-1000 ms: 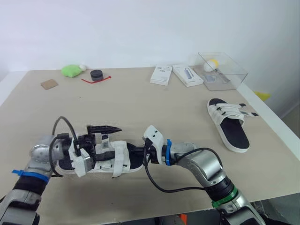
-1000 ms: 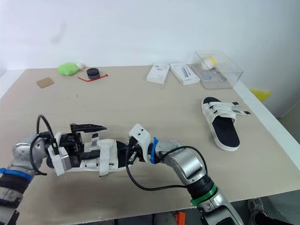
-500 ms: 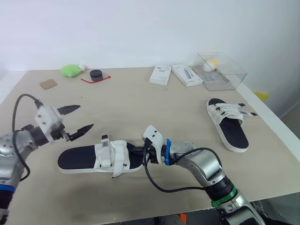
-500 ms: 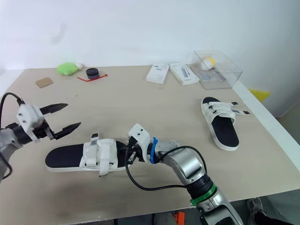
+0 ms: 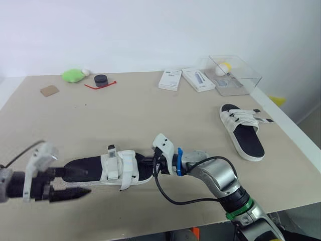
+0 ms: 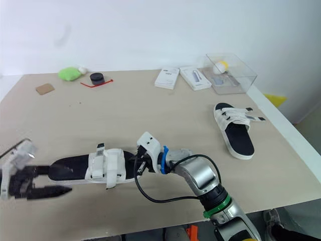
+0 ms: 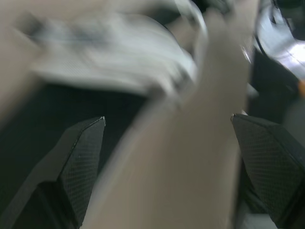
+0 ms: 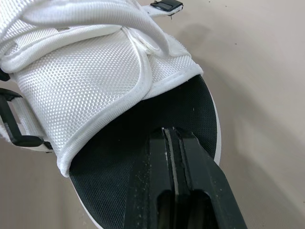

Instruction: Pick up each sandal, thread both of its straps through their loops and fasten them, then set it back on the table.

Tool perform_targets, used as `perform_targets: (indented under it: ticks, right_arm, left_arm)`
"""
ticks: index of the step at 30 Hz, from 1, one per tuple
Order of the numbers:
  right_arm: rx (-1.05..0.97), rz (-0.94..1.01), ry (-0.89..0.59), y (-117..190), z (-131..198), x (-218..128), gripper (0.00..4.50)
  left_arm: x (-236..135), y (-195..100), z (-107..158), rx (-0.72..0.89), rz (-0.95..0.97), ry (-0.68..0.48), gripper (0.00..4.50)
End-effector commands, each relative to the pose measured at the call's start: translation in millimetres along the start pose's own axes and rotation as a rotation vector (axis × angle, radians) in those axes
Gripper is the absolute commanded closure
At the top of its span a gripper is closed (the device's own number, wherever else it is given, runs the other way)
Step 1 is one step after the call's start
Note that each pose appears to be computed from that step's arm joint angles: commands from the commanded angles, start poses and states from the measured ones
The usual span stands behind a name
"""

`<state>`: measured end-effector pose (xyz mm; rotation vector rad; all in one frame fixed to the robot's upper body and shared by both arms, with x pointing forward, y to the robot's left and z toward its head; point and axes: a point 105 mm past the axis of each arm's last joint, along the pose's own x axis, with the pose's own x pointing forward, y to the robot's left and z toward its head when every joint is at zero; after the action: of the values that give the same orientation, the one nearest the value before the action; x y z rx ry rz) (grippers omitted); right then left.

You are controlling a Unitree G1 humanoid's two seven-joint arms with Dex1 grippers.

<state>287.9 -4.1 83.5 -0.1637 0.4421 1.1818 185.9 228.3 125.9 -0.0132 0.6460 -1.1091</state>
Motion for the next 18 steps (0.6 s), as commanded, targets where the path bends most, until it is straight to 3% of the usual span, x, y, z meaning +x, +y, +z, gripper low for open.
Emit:
perform_targets:
  ticks: [1,5,18]
  right_arm:
    - [0.031,-0.048,0.078,-10.2,-20.4,-2.9,4.50]
    - [0.033,-0.047,0.078,-9.4,-20.6,-4.3,4.50]
    - [0.034,-0.050,0.084,-9.8,-21.1,-6.4,4.50]
  left_arm:
    - [20.1,-14.4,-0.9,0.074,-0.063,0.010,0.13]
    - [42.4,-5.0,-1.2,0.174,-0.001,-0.026,0.13]
    - [87.7,-17.2,15.0,0.142,-0.053,-0.151,0.13]
